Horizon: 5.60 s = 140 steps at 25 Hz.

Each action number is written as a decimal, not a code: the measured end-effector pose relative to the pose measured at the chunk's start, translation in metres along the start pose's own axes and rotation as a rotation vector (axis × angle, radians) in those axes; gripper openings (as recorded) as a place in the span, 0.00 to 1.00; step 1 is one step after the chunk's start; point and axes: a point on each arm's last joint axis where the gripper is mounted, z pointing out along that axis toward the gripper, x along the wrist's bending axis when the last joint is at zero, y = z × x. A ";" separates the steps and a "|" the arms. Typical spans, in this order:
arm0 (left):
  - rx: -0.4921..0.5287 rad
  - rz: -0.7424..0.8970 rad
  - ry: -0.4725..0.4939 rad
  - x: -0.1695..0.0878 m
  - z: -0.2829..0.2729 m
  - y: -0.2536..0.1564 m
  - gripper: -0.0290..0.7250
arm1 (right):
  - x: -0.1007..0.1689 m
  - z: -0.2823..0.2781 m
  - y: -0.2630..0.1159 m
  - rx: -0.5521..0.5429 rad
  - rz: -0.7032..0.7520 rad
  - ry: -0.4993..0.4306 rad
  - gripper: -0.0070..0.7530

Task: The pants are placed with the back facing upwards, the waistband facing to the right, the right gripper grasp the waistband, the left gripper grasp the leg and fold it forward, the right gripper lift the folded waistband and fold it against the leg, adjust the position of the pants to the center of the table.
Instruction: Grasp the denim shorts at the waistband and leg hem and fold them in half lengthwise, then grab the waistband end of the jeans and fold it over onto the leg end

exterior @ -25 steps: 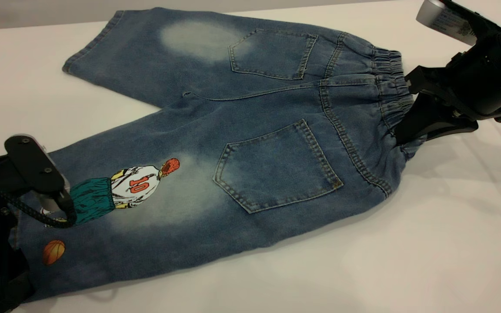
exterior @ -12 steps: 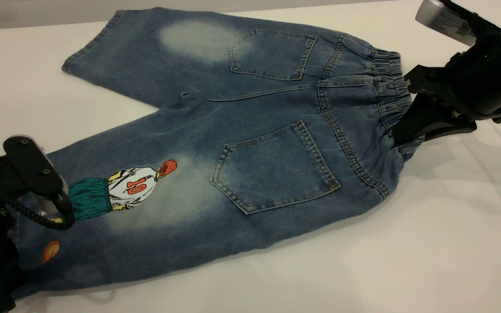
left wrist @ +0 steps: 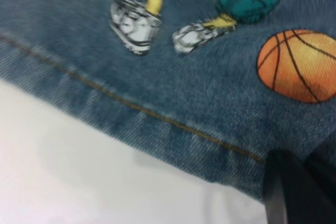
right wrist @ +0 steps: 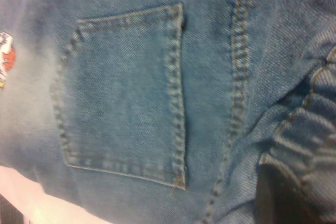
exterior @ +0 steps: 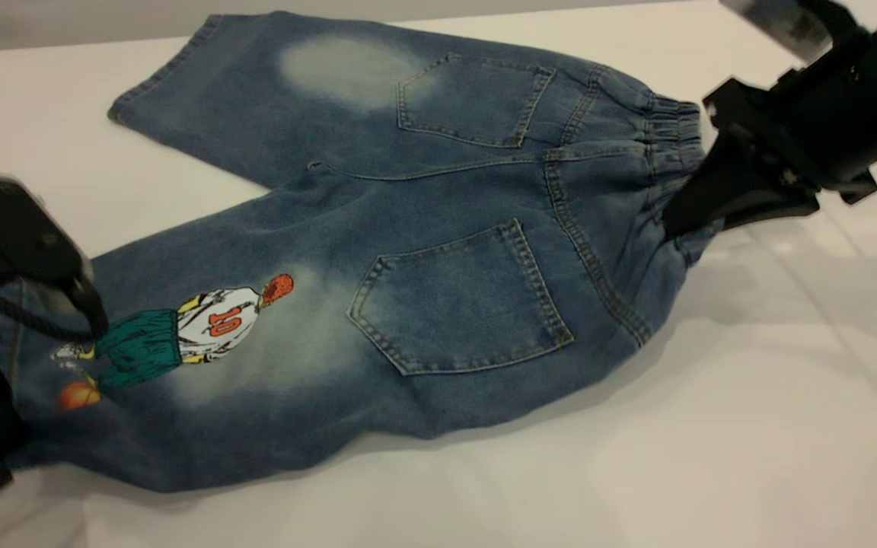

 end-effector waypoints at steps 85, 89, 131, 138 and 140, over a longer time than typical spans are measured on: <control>-0.416 -0.035 0.460 0.210 -0.013 0.198 0.08 | -0.019 -0.026 0.081 -0.411 1.151 0.254 0.19; -0.399 -0.033 0.447 0.208 -0.003 0.197 0.08 | -0.019 -0.026 0.081 -0.415 1.138 0.248 0.30; -0.367 -0.007 0.388 0.145 -0.013 0.234 0.69 | -0.030 -0.014 0.067 -0.301 0.205 -0.051 0.64; -0.402 0.047 0.388 0.120 -0.030 0.249 0.68 | -0.046 0.009 0.060 -0.258 0.287 -0.034 0.86; -0.411 0.045 0.399 0.122 -0.038 0.249 0.68 | -0.046 0.011 0.065 -0.271 0.314 0.009 0.86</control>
